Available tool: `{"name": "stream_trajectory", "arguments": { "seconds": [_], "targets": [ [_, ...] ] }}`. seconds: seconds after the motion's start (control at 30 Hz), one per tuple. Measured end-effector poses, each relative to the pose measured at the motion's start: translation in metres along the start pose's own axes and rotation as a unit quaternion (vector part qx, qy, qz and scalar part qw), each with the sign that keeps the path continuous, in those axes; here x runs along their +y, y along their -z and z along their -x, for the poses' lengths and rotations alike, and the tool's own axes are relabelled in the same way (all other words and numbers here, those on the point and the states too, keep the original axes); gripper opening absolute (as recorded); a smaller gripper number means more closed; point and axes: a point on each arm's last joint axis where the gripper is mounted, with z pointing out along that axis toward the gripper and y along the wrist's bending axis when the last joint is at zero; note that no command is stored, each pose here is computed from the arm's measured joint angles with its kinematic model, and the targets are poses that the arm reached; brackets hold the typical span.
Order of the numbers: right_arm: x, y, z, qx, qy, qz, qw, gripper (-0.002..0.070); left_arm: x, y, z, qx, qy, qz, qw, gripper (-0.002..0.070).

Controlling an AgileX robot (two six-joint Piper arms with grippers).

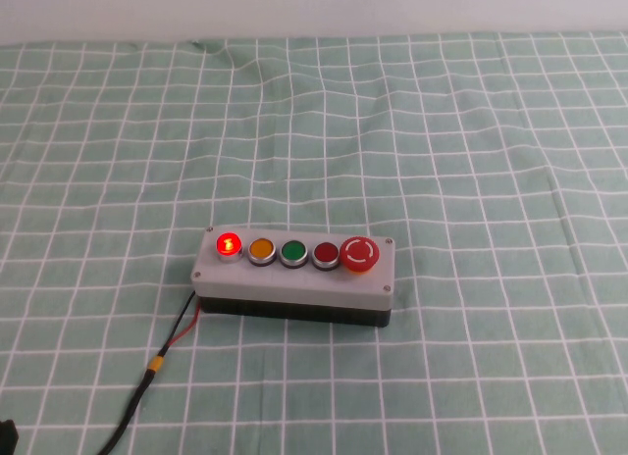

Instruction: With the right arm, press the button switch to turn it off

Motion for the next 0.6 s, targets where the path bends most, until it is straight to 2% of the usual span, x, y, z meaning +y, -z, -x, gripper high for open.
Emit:
{"name": "stream_trajectory", "arguments": {
  "seconds": [0.1, 0.2, 0.27, 0.33, 0.47, 0.6],
  "targets": [
    [0.000, -0.034, -0.010, 0.130, -0.026, -0.019, 0.991, -0.0016, 0.000, 0.000, 0.000, 0.000, 0.000, 0.000, 1.000, -0.0004],
    [-0.003, -0.065, -0.032, 0.254, -0.041, -0.038, 0.966, -0.0016, 0.000, 0.000, 0.000, 0.000, 0.000, 0.000, 1.000, -0.0004],
    [-0.007, -0.081, -0.047, 0.309, -0.023, -0.044, 0.950, -0.0016, 0.000, 0.000, 0.000, 0.000, 0.000, 0.000, 1.000, -0.0004],
    [-0.009, -0.094, -0.059, 0.341, -0.004, -0.038, 0.939, -0.0016, 0.000, 0.000, 0.000, 0.000, 0.000, 0.000, 1.000, -0.0004],
    [-0.008, -0.113, -0.082, 0.388, -0.031, -0.010, 0.921, -0.0016, 0.000, 0.000, 0.000, 0.000, 0.000, 0.000, 1.000, -0.0004],
    [-0.001, -0.129, -0.097, 0.404, -0.032, 0.061, 0.912, -0.0016, 0.000, 0.000, 0.000, 0.000, 0.000, 0.000, 1.000, -0.0004]
  ]
}}
